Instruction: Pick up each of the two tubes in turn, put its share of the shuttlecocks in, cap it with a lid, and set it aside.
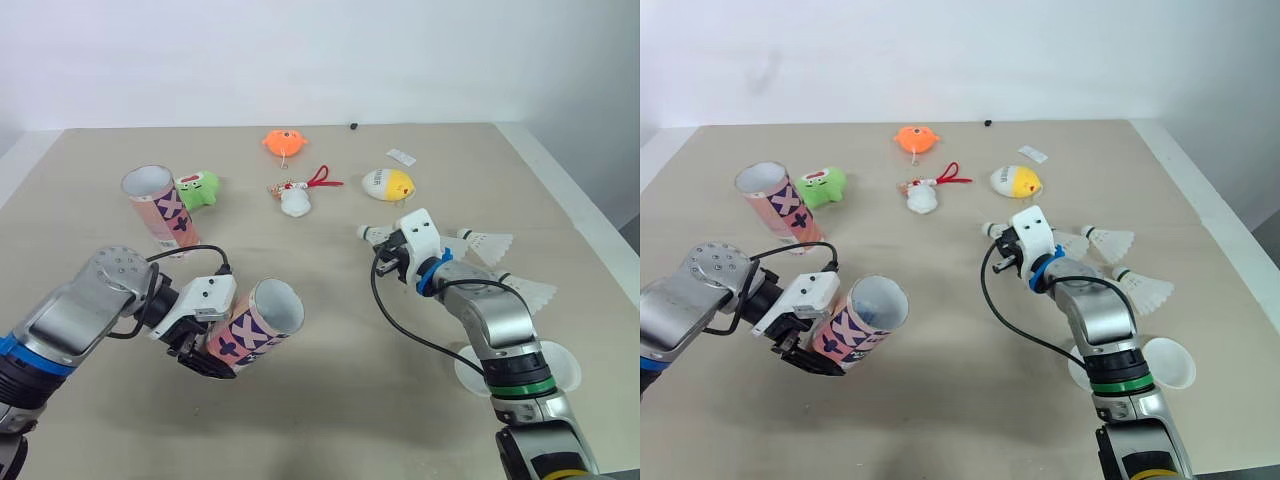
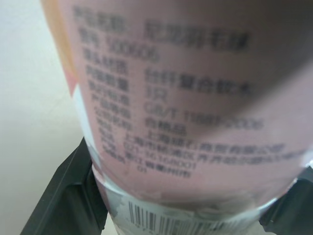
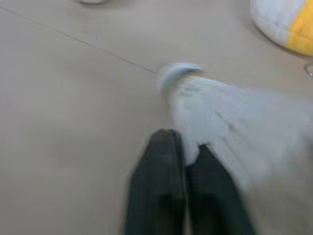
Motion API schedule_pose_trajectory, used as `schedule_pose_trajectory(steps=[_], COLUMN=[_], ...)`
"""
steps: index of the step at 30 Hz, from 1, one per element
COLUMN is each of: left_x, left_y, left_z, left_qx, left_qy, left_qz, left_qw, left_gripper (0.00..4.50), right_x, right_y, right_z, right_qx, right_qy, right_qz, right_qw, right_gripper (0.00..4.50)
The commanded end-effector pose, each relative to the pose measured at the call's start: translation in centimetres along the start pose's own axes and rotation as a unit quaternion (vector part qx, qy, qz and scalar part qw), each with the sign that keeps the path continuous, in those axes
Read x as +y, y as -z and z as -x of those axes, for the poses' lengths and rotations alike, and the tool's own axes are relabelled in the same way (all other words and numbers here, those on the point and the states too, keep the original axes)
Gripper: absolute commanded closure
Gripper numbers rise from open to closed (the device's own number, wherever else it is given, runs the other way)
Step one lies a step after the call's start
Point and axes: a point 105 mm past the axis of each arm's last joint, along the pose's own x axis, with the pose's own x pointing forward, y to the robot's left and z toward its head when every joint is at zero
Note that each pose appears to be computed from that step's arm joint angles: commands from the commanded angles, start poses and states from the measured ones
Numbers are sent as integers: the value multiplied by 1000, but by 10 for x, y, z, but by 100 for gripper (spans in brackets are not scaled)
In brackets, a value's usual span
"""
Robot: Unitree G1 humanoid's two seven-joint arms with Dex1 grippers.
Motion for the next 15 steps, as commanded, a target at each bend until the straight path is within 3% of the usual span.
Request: schedule_pose_trajectory(steps=[1, 5, 8, 12, 15], left_x=[0, 1, 1, 1, 2], left_y=[-4, -3, -3, -3, -3], left_z=[4, 3, 3, 4, 4], left_qx=[0, 0, 1, 1, 0], left_qy=[-9, -11, -11, -12, -12], left_qz=[-10, -10, -11, -12, -14], left_qw=[1000, 1000, 1000, 1000, 1000], left_gripper=[142, 142, 142, 142, 142], right_x=[7, 21, 42, 68, 84], right_y=[-25, -58, -90, -82, -84], right_z=[0, 9, 48, 96, 120], right_qx=[-42, -117, -198, -178, -154], right_qy=[-15, -62, -162, -302, -380], right_qz=[23, 43, 151, 286, 330], right_qw=[999, 990, 955, 892, 850], right_gripper=[449, 449, 449, 449, 449])
